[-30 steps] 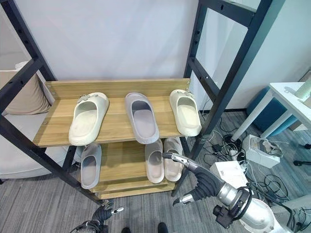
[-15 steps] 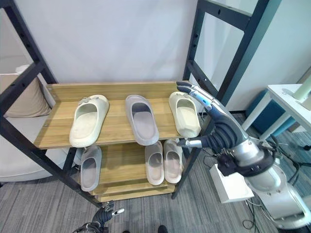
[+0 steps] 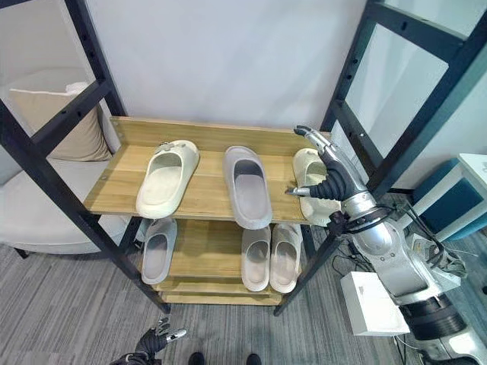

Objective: Arrange the slippers neatly on the shoe rack.

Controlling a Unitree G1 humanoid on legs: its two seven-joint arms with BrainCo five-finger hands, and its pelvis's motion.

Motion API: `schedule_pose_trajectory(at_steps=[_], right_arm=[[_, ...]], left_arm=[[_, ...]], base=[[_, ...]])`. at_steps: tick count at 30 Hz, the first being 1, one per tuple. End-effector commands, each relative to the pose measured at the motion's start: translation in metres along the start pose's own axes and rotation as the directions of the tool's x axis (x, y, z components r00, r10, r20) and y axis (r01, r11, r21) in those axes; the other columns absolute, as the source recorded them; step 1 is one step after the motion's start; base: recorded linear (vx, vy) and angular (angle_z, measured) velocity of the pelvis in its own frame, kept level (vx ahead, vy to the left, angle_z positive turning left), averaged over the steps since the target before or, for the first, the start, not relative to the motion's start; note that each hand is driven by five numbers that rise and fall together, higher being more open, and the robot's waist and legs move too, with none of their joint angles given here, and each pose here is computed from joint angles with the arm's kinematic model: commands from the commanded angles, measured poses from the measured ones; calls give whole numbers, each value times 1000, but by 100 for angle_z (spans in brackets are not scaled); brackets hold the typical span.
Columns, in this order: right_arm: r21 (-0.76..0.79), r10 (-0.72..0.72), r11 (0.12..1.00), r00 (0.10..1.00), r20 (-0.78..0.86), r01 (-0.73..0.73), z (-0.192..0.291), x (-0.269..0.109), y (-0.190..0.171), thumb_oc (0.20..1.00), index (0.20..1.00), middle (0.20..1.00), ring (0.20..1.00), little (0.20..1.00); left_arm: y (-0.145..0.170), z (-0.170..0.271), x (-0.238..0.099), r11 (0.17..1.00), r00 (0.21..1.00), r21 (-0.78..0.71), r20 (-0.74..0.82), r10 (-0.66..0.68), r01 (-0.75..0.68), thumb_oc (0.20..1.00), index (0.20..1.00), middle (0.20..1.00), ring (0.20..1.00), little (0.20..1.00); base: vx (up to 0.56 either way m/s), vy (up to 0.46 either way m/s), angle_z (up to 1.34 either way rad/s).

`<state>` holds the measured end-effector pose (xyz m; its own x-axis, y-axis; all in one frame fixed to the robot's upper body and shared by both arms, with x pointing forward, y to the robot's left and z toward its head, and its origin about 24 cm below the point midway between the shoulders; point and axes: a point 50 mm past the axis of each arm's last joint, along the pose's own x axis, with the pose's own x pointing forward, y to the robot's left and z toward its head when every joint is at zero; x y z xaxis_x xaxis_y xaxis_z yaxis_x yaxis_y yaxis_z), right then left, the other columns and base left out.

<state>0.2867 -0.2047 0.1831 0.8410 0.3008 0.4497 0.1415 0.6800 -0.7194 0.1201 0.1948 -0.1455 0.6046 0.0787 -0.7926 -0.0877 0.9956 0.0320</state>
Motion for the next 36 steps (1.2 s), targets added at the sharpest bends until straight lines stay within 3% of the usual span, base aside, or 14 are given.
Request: schedule_pose_trajectory(at_steps=[1, 10, 22, 23, 24, 25, 36], right_arm=[[-27, -98, 995, 991, 86, 101, 16, 25, -15, 1000, 1000, 1000, 1000, 1000], [-42, -116, 992, 993, 10, 117, 1, 44, -7, 1000, 1000, 1000, 1000, 1000], [-224, -62, 974, 992, -106, 37, -25, 57, 10, 1000, 1000, 1000, 1000, 1000], [-247, -68, 968, 990, -125, 35, -30, 58, 8, 925, 925, 925, 925, 925], [-248, -77, 968, 988, -137, 41, -32, 61, 9, 498, 498, 498, 498, 498], [-253, -94, 966, 982, -166, 50, -38, 63, 11, 200, 200, 200, 200, 200], [-266, -116, 962, 974, -196, 61, -40, 76, 18, 200, 200, 200, 200, 200]], left_arm=[[5, 21, 6, 1000, 998, 12, 66, 11, -12, 1000, 1000, 1000, 1000, 1000], [11, 16, 4, 999, 998, -5, 55, 33, -32, 1000, 1000, 1000, 1000, 1000], [8, 30, 7, 999, 994, -16, 102, 32, -31, 1000, 1000, 1000, 1000, 1000], [9, 31, 8, 999, 994, -16, 107, 34, -32, 1000, 1000, 1000, 1000, 1000], [9, 33, 8, 999, 993, -13, 113, 36, -35, 1000, 1000, 1000, 1000, 1000], [10, 36, 8, 999, 992, -16, 122, 42, -41, 1000, 1000, 1000, 1000, 1000], [9, 45, 9, 999, 986, -24, 156, 49, -46, 1000, 1000, 1000, 1000, 1000]], base=[[41, 22, 13], [27, 25, 12], [16, 18, 6], [-1, 10, 24], [-5, 13, 22], [-12, 11, 18], [1, 7, 6]])
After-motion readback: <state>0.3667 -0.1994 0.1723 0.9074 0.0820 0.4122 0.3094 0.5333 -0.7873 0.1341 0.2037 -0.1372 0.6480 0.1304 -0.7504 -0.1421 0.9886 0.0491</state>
